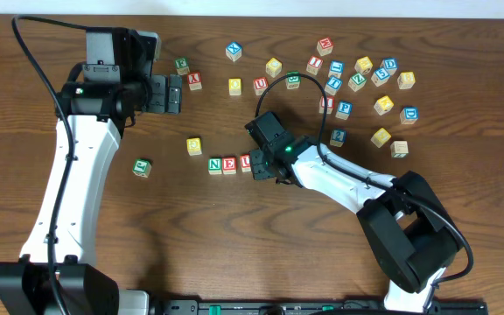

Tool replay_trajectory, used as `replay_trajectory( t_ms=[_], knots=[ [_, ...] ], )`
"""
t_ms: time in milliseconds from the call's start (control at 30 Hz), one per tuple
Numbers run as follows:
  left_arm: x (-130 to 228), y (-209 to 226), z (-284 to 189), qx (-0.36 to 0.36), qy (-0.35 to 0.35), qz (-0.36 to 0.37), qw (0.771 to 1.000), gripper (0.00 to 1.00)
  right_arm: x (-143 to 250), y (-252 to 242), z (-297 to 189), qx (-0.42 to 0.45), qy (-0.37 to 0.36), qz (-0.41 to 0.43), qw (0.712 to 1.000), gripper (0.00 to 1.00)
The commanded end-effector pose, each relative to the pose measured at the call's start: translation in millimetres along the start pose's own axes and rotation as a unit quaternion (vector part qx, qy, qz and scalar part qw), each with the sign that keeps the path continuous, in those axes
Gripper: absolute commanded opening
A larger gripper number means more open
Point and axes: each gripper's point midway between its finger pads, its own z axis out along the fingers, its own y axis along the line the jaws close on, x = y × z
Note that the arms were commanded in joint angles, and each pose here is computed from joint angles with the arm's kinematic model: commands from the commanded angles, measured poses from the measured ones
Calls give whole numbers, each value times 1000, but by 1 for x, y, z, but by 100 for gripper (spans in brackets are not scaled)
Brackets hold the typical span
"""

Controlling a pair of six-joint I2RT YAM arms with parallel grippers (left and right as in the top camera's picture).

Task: Spell out NEURIPS
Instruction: 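Lower the green R block beside the red U and align it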

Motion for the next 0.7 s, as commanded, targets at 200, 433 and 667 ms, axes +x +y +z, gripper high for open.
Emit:
replay_trajectory(
  t_ms=[200,433,667],
  knots=[
    [-10,0,-7,1,-15,6,1000,98,6,-5,6,17,7,-12,1000,18],
    [-10,0,-7,1,-15,5,1000,98,6,-5,6,19,6,-12,1000,19],
    [-10,0,-7,1,-15,6,1000,98,7,-6,6,21,7,-12,1000,19]
  ],
)
